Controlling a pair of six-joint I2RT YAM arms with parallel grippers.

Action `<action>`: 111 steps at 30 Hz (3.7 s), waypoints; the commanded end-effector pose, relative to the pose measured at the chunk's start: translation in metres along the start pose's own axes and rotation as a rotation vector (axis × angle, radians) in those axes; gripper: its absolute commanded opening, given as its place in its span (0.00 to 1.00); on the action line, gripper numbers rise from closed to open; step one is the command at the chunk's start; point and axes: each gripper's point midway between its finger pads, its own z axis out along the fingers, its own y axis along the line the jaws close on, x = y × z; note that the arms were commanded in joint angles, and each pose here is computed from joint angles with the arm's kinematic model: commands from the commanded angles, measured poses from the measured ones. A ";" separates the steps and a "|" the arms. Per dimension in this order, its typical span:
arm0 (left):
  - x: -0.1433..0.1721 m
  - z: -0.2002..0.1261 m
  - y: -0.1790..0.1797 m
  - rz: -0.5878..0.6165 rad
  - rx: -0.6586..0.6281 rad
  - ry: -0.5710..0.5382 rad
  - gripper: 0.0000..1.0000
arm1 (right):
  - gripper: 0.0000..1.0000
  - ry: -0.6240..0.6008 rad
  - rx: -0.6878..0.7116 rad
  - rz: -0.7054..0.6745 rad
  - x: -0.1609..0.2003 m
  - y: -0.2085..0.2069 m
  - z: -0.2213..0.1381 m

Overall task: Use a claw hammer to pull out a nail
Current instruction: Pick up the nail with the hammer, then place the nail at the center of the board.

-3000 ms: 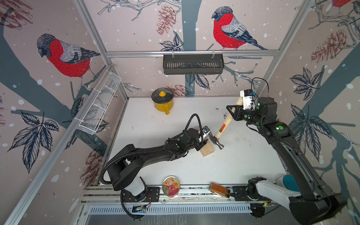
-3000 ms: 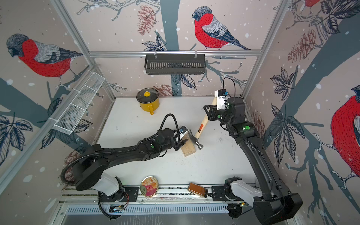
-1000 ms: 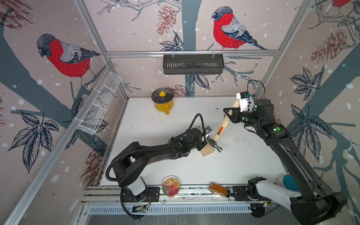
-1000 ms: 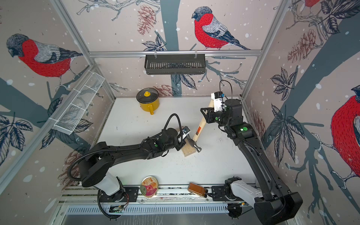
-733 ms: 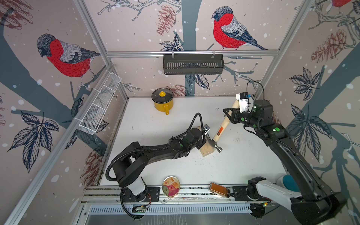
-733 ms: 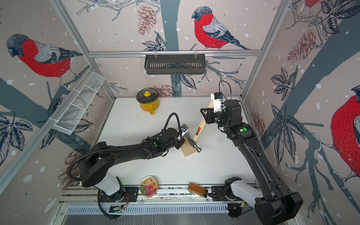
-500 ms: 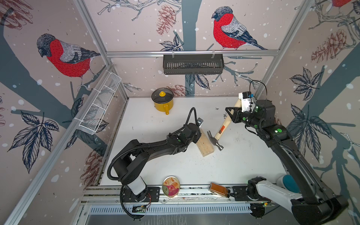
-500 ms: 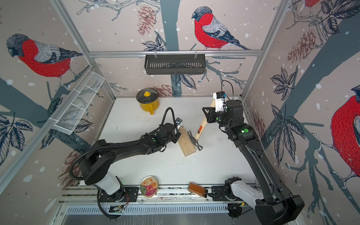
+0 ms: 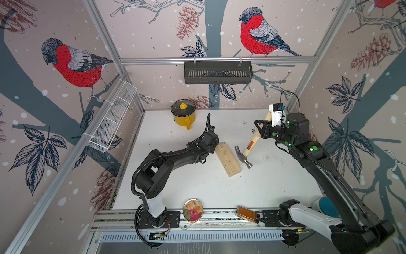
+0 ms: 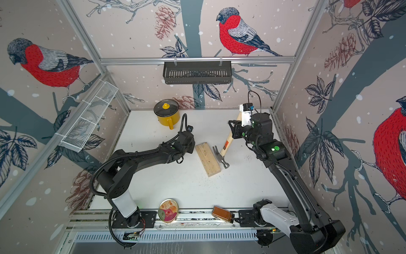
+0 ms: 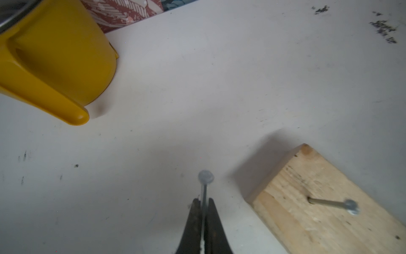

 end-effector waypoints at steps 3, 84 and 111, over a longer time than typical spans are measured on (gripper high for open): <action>0.018 0.012 0.015 -0.063 -0.029 0.092 0.00 | 0.00 -0.088 0.018 -0.027 -0.021 0.008 -0.001; 0.033 0.027 0.003 -0.217 0.156 0.184 0.21 | 0.00 -0.059 0.074 -0.209 0.011 0.053 0.025; 0.006 -0.009 -0.057 -0.225 0.559 0.057 0.51 | 0.00 0.059 0.102 -0.438 0.050 0.101 0.063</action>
